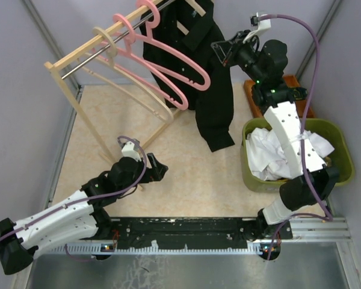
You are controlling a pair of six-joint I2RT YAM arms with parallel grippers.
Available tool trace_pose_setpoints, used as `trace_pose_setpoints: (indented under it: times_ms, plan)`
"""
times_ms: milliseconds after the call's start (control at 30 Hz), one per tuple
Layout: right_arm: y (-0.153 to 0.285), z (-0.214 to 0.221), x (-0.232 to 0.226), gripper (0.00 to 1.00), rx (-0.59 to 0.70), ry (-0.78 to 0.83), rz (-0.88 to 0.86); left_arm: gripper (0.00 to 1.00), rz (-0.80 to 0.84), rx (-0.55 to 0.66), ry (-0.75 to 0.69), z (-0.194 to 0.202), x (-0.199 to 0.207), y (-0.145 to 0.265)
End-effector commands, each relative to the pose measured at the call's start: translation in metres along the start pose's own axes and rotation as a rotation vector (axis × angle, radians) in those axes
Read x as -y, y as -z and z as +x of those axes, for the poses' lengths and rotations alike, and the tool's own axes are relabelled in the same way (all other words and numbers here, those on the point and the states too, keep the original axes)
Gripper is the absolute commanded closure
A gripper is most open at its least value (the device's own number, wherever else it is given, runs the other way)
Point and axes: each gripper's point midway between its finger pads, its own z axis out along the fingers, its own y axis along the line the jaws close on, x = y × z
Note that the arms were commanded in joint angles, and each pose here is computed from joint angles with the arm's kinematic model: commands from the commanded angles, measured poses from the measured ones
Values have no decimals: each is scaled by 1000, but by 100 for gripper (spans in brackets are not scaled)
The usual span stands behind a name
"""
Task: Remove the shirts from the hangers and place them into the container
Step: Pick up the hanger from the clothesline.
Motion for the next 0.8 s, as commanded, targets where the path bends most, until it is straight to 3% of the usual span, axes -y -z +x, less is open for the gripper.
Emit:
trace_pose_setpoints:
  times_ms: [0, 200, 300, 500, 600, 667, 767]
  plan:
    - [27, -93, -35, 100, 262, 60, -23, 1, 23, 11, 6, -7, 9, 2]
    - [79, -30, 26, 100, 87, 31, 345, 1, 18, 17, 15, -7, 7, 2]
    - [106, 9, 13, 100, -13, 3, 287, 1, 22, 24, 13, -8, 7, 2]
    - [161, 117, -11, 100, -280, -212, 198, 1, 62, 49, 16, -19, 19, 5]
    - [195, 160, -28, 100, -361, -349, 163, 1, 136, 77, 11, -28, 33, 12]
    - [215, 183, -53, 100, -417, -424, 45, 2, 225, 125, 5, -39, 48, 18]
    - [246, 209, -58, 100, -513, -444, 60, 5, 340, 189, 4, -52, 67, 31]
